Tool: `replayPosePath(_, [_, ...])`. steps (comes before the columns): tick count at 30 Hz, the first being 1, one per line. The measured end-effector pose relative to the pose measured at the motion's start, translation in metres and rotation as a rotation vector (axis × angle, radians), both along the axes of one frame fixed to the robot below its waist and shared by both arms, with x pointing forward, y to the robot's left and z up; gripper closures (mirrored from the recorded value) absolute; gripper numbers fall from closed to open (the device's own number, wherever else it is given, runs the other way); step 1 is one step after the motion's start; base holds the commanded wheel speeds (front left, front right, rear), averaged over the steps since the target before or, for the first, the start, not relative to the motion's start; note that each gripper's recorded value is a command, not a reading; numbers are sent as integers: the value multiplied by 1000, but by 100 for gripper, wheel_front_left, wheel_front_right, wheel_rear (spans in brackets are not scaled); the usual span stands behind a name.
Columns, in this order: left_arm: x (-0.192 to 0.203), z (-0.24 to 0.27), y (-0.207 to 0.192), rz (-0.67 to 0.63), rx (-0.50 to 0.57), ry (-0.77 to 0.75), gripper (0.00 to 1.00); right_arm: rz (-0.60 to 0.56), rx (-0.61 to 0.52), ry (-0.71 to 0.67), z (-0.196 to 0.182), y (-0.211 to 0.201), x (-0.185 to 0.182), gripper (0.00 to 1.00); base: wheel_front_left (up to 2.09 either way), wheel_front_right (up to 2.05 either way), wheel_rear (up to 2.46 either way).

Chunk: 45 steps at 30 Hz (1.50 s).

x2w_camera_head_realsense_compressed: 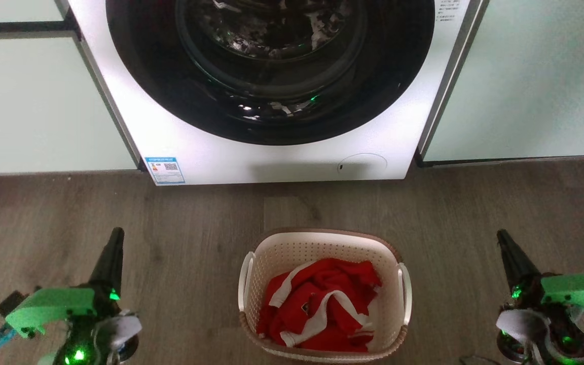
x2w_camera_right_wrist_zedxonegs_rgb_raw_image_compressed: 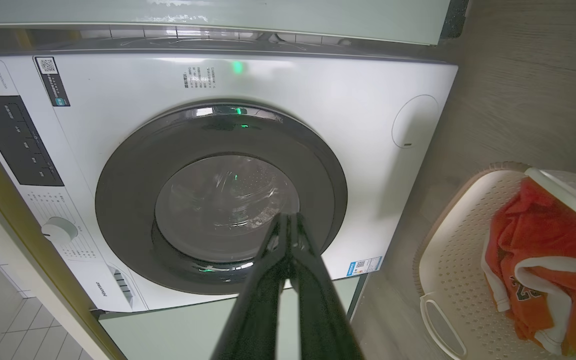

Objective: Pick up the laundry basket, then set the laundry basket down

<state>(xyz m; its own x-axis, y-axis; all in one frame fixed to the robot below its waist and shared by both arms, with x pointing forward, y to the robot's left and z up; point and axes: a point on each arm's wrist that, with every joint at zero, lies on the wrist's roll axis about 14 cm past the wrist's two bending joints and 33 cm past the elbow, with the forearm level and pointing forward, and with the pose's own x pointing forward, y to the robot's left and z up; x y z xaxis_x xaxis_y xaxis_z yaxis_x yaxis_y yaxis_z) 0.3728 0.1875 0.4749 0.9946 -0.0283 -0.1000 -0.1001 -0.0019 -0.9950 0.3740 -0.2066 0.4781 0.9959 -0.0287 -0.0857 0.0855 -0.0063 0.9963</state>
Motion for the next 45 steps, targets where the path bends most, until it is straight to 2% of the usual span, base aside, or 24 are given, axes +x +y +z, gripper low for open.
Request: replayPosePath(45, [0,0,4,10,-6,-1,100,0,0,0,0,0,0,100,0,0,0])
